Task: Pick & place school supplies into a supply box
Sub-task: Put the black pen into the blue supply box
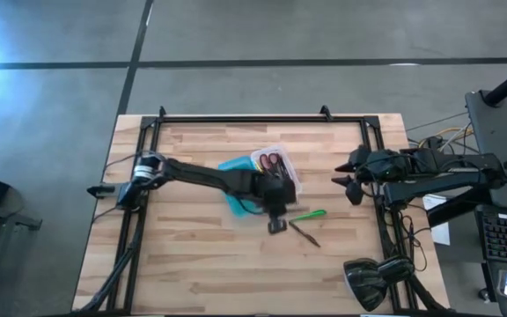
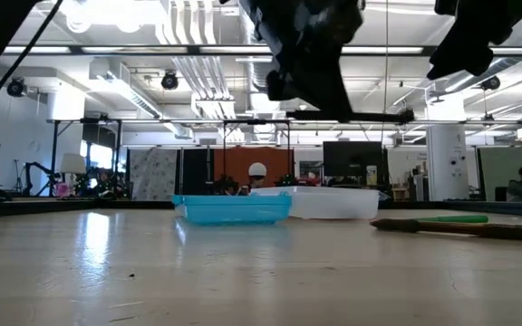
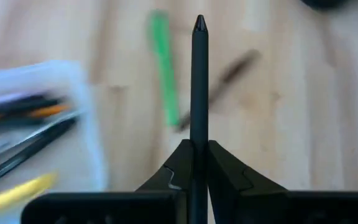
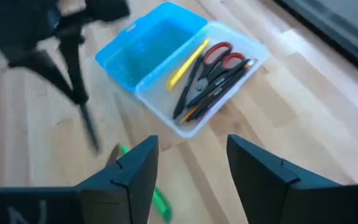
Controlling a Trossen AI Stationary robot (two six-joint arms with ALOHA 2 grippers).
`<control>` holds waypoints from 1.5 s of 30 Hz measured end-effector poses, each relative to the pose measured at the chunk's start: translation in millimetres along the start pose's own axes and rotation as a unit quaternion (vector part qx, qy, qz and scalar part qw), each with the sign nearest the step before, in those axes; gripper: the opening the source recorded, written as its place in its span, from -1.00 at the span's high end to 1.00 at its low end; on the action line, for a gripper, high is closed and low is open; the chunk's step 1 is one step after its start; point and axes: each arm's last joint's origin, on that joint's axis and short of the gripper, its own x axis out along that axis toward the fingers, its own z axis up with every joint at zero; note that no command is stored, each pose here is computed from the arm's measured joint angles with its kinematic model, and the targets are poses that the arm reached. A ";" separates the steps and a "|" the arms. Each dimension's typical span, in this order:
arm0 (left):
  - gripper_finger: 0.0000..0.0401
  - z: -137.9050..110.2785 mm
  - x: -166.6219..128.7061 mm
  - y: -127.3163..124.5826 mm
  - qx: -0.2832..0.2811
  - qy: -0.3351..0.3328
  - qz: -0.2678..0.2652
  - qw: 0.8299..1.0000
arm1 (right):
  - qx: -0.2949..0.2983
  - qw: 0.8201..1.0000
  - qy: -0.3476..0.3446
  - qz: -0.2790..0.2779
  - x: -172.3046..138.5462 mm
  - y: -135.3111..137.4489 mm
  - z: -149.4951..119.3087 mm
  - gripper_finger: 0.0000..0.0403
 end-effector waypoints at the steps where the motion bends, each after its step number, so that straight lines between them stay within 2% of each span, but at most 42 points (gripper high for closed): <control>1: 0.95 1.5 -3.7 5.9 -0.030 -0.005 0.015 0.999 | 0.000 1.000 -0.004 -0.006 -0.4 -0.7 -0.3 0.11; 4: 0.95 4.6 -6.1 24.2 -0.131 -0.017 0.057 0.990 | 0.002 1.000 -0.015 -0.028 -0.4 -2.3 -0.4 0.10; 6: 0.95 6.6 -7.1 35.0 -0.209 -0.034 0.086 0.974 | 0.011 0.999 -0.024 -0.046 -0.2 -3.4 -0.1 0.11; 9: 0.95 9.2 -9.5 51.1 -0.334 -0.071 0.129 0.931 | 0.050 0.995 -0.041 -0.076 -0.2 -5.3 0.3 0.10; 11: 0.95 10.4 -8.8 58.6 -0.390 -0.095 0.146 0.904 | 0.068 0.993 -0.049 -0.086 -0.6 -6.1 0.6 0.10; 17: 0.95 8.5 -4.5 70.9 -0.480 -0.147 0.184 0.845 | 0.073 0.992 -0.052 -0.091 -0.5 -6.4 0.6 0.12; 21: 0.95 1.6 4.0 75.8 -0.515 -0.166 0.194 0.819 | 0.070 0.991 -0.053 -0.098 0.2 -6.8 0.3 0.12; 24: 0.95 -1.0 12.9 78.2 -0.544 -0.191 0.170 0.799 | 0.070 0.991 -0.055 -0.102 0.4 -7.1 0.2 0.12; 27: 0.95 -4.9 21.0 78.2 -0.560 -0.199 0.145 0.791 | 0.069 0.990 -0.056 -0.108 1.2 -7.6 -0.5 0.12; 30: 0.95 -13.8 27.1 79.3 -0.568 -0.185 0.150 0.788 | 0.067 0.990 -0.055 -0.109 1.7 -7.7 -1.1 0.12; 45: 0.95 -27.8 52.1 81.7 -0.572 -0.140 0.137 0.797 | 0.061 0.990 -0.032 -0.122 13.2 -10.8 -13.6 0.12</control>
